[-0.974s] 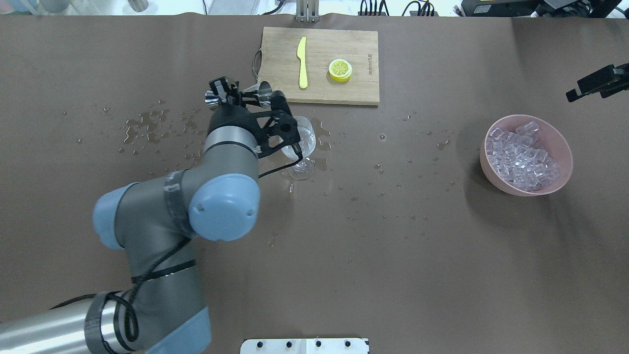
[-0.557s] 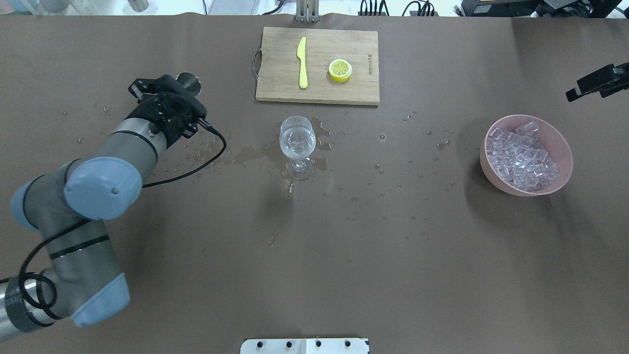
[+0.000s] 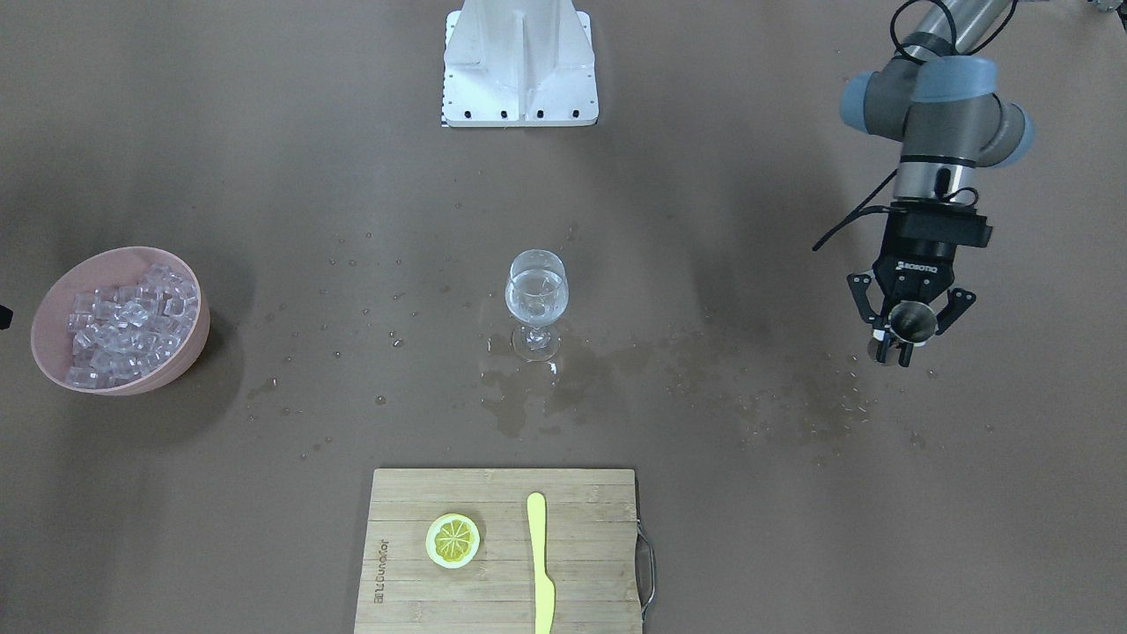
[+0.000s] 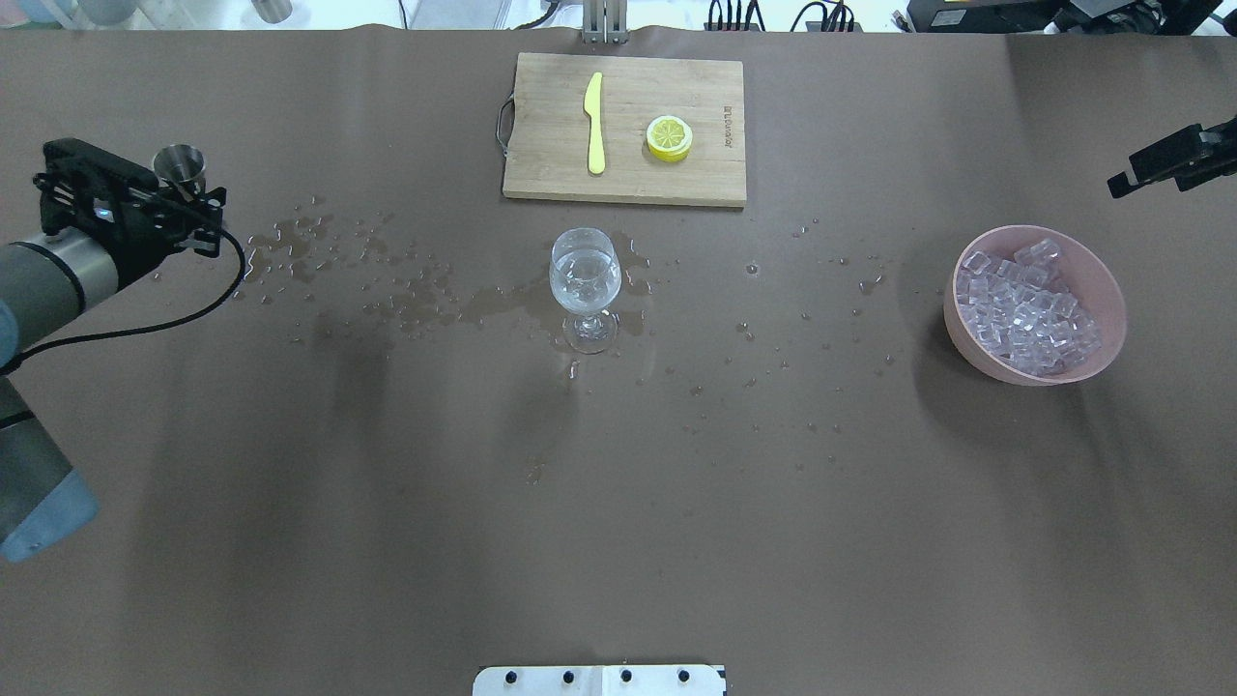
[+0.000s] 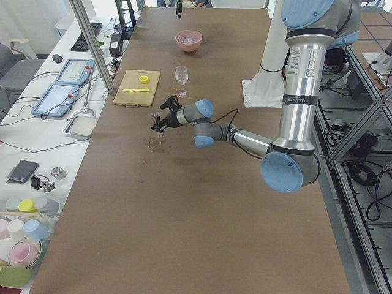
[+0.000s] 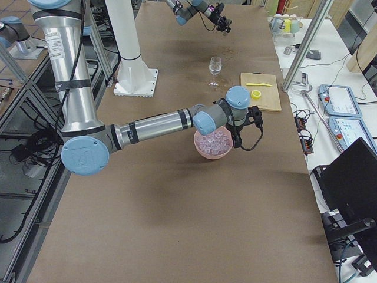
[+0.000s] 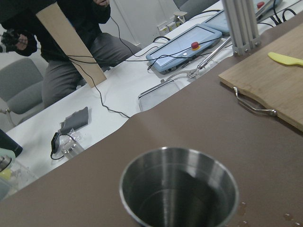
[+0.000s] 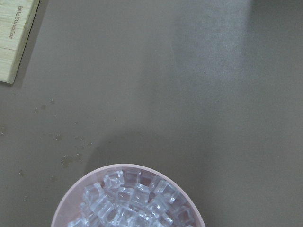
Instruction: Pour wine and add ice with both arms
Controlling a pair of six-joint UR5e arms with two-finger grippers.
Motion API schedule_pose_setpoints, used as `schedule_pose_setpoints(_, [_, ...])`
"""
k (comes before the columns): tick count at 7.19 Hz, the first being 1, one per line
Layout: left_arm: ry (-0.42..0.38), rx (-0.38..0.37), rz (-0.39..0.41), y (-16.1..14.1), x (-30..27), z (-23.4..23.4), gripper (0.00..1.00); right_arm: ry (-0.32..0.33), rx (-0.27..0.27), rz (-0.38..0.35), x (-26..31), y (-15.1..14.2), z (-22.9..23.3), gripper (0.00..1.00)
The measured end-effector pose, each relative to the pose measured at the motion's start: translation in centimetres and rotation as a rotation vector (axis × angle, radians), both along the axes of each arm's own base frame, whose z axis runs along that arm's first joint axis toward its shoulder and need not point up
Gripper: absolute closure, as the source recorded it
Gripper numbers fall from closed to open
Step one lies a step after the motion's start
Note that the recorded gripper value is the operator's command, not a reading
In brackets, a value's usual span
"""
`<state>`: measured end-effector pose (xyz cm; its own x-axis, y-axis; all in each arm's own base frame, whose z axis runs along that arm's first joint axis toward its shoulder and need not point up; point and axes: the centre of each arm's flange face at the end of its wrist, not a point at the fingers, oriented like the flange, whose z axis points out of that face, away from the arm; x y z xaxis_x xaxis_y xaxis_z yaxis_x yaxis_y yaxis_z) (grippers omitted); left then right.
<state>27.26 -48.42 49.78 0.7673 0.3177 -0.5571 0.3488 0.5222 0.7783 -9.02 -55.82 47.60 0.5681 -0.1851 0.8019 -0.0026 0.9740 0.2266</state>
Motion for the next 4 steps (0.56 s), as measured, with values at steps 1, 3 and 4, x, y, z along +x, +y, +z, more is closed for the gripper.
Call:
schedule_pose_setpoints(1, [0.045, -0.021, 0.009, 0.6, -1.7, 5.8, 1.00, -0.014, -0.025, 0.021, -0.3, 0.4, -0.9, 0.00])
schedule_pose_setpoints(3, [0.067, -0.058, 0.004, 1.7, -3.5, 14.0, 1.00, -0.027, -0.041, 0.038, -0.7, 1.1, -2.2, 0.00])
schedule_pose_setpoints(4, [0.079, -0.067, -0.004, 2.2, -4.4, 16.1, 1.00, -0.027, -0.040, 0.037, -1.0, 1.2, -2.4, 0.00])
